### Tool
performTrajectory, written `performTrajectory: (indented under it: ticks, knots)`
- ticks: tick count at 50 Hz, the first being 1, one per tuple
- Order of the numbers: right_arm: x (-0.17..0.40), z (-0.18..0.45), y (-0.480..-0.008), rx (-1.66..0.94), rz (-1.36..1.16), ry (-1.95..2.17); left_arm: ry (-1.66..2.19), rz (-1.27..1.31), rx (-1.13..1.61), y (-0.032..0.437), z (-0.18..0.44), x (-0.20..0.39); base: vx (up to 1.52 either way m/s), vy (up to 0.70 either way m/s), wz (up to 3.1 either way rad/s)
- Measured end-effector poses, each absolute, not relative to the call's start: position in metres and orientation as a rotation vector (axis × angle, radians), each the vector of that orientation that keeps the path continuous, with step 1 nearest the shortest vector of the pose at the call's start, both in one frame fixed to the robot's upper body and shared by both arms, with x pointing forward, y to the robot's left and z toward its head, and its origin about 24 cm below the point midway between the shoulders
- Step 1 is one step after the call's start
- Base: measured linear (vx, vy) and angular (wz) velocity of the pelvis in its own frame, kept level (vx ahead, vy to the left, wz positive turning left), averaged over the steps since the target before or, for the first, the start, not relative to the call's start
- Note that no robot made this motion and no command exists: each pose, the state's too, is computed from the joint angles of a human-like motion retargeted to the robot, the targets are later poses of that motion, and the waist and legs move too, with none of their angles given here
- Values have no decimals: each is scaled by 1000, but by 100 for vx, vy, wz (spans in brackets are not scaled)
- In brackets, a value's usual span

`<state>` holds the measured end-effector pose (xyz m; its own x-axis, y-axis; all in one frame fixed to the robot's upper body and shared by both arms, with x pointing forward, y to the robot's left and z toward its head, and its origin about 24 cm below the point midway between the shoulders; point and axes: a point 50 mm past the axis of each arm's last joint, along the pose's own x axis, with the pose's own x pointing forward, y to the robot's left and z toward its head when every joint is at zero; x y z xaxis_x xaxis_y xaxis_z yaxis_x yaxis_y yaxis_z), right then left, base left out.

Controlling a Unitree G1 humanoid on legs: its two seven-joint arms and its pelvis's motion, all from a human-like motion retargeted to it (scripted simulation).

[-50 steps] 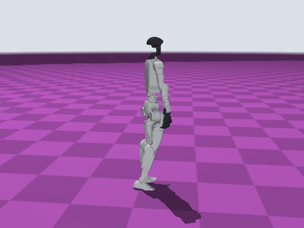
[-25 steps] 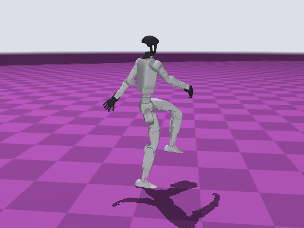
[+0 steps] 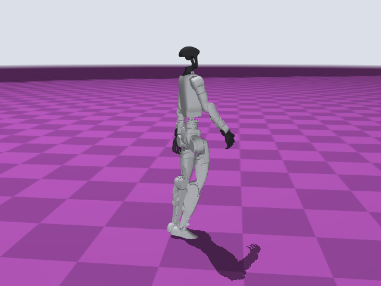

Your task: In place motions

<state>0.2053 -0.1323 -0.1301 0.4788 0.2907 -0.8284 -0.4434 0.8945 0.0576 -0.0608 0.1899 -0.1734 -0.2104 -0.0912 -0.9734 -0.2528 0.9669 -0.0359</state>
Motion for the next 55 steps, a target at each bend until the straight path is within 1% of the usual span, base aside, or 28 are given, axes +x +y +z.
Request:
performTrajectory:
  ticks: [3,7,10,14,17,20,22,25,29,33,35,40,42,45,47,50,52,55]
  knots:
    - [154,-154,-157,-179,354,1134,1671,99,-202,192,-178,-3,-3,-19,74]
    - [86,-171,-194,-81,166,1345,1338,-1,-135,185,-166,115,-12,-5,55]
    - [16,-175,-214,-20,92,1592,1012,-61,-28,179,-129,207,2,7,91]
    - [-76,-160,-234,42,-66,1891,624,-90,104,175,-60,294,2,-3,115]
    - [-130,-143,-242,70,-189,2048,436,-68,147,175,-18,327,-1,-4,37]
    - [-166,-126,-248,84,-308,2143,359,-49,140,177,0,340,2,-2,-25]
    - [-175,-121,-250,94,-371,2163,356,-38,115,177,1,341,-4,-2,-46]
    - [-175,-122,-247,130,-426,2146,392,-38,69,173,-8,337,-6,2,-58]
    - [-159,-132,-240,195,-394,2086,568,-73,28,166,-54,302,2,5,-73]
    - [-120,-150,-228,220,-258,1960,849,-121,-21,149,-114,235,-3,12,-94]
    - [-96,-158,-226,168,-147,1890,1010,-150,-60,139,-139,192,-6,14,-98]
    - [-32,-171,-224,-102,67,1772,1347,-143,-167,126,-175,83,-5,19,-20]
    - [-3,-173,-217,-183,152,1727,1471,-83,-189,135,-182,38,3,20,-22]
    - [42,-175,-195,-228,278,1631,1651,42,-214,161,-181,-30,-4,20,-117]
    - [92,-170,-176,-231,334,1484,1716,132,-224,175,-177,-60,-52,22,-70]
    - [194,-139,-141,-213,395,1127,1746,263,-207,196,-170,-83,-69,4,-120]
    - [253,-102,-118,-166,423,927,1833,239,-210,198,-163,-106,-39,4,-97]
    - [315,-42,-84,-72,406,650,2044,95,-209,182,-148,-149,-18,13,-113]
